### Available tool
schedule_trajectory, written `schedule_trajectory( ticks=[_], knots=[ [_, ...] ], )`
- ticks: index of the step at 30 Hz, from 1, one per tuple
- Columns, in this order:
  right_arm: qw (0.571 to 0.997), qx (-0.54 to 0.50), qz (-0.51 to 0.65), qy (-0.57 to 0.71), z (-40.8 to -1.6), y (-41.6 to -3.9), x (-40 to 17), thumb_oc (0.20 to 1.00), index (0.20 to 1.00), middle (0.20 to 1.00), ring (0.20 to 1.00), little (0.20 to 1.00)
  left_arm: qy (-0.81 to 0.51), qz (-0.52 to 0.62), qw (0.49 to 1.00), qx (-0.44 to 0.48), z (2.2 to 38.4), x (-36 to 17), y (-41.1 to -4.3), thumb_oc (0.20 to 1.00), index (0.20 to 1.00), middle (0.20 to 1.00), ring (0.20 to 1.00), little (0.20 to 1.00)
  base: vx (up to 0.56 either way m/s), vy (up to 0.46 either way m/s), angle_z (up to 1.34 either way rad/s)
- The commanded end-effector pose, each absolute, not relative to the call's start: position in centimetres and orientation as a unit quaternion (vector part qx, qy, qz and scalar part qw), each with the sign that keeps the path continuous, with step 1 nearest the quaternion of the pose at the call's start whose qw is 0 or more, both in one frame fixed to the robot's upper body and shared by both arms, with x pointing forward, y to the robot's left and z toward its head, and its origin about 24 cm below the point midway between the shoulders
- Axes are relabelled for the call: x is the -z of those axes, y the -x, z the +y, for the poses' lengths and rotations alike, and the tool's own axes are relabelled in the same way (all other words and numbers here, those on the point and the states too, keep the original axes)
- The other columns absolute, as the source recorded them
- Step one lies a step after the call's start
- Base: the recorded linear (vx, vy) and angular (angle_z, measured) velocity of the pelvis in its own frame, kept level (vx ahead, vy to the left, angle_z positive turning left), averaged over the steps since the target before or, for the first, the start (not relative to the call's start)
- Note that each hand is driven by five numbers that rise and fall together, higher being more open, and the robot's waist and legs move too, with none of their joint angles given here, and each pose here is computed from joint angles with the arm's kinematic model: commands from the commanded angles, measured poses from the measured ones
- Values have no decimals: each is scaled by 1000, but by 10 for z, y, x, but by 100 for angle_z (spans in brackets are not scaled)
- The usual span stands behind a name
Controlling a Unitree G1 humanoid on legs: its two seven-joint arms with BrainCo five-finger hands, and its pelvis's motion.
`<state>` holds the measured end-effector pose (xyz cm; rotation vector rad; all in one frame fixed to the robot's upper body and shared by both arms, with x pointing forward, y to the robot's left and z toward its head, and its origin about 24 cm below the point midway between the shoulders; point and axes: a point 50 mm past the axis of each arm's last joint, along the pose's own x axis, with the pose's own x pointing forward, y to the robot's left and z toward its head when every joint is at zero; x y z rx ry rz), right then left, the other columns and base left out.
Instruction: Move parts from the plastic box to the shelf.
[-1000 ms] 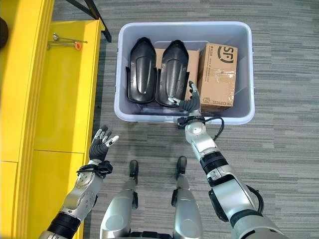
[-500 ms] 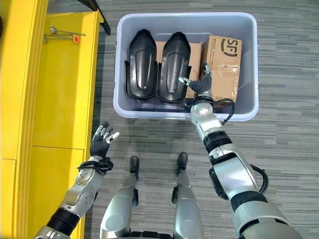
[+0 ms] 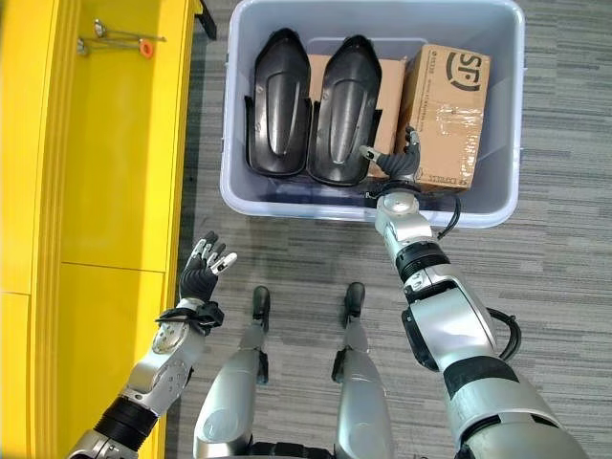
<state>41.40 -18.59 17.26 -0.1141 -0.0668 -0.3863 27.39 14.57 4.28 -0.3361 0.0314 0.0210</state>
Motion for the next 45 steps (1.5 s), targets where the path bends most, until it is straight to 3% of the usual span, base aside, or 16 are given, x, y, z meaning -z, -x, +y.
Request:
schedule_trajectory(
  ticks=[1,7,18,45],
  knots=[
    [974,175,-134,49,-175,-419,-231,1000,1000,1000,1000,1000,171,-15,985,22,136,-55,-272,1000,1000,1000,1000,1000,25,10,10],
    [972,128,-192,37,-143,-409,-239,1000,1000,1000,1000,1000,174,-13,985,6,138,-54,-271,1000,1000,1000,1000,1000,3,1,1],
    [971,202,-125,42,-177,-420,-227,1000,1000,1000,1000,1000,177,-20,984,13,135,-57,-269,1000,1000,1000,1000,1000,0,0,0],
    [958,272,-85,41,-223,-418,-225,1000,1000,1000,1000,1000,175,-32,983,42,122,-64,-272,1000,1000,1000,1000,1000,6,-5,4]
  ],
)
